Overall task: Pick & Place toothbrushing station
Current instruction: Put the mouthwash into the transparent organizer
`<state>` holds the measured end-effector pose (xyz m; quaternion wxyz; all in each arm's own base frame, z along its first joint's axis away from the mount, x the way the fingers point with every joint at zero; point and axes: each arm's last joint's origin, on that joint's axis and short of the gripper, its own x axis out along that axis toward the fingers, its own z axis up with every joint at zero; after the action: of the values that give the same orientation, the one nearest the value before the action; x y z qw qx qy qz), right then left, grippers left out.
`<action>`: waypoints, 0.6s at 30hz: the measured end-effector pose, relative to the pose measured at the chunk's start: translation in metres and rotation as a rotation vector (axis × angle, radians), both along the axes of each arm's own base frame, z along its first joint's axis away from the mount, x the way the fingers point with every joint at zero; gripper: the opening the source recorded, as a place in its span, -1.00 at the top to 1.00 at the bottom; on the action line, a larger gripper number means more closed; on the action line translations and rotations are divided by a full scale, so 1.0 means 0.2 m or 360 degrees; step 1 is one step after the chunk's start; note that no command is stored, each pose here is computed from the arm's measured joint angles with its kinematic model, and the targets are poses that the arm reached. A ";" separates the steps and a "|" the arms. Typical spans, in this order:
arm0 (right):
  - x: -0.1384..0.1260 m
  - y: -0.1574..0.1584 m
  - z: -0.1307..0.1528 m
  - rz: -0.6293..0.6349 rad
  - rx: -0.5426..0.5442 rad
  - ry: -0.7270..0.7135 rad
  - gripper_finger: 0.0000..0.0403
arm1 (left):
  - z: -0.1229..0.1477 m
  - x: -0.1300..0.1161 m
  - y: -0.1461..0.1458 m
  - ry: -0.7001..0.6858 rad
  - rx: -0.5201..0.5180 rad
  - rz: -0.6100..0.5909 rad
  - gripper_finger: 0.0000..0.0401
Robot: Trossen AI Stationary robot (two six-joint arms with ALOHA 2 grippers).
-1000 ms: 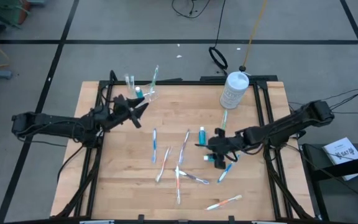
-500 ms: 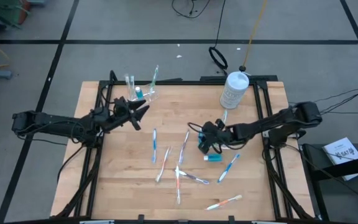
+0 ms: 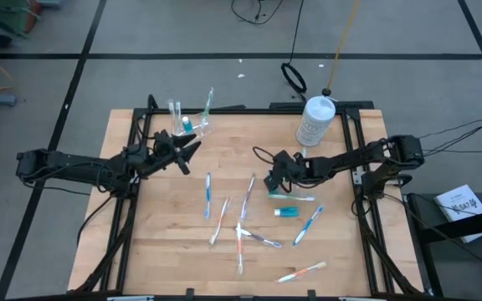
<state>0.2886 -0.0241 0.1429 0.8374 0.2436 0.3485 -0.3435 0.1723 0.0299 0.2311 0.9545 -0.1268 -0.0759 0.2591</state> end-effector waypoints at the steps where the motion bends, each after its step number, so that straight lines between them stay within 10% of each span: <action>1: 0.00 0.00 0.00 -0.0015 0.0010 -0.0006 0.23 | 0.00 0.00 0.00 0.0000 0.0000 0.0005 0.06; 18: 0.01 0.01 -0.02 -0.0147 0.0110 -0.0079 0.23 | 0.00 0.00 0.00 0.0000 -0.0002 0.0011 0.06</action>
<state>0.2902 -0.0222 0.1396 0.8201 0.2968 0.3275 -0.3634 0.1722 0.0300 0.2310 0.9535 -0.1270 -0.0761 0.2624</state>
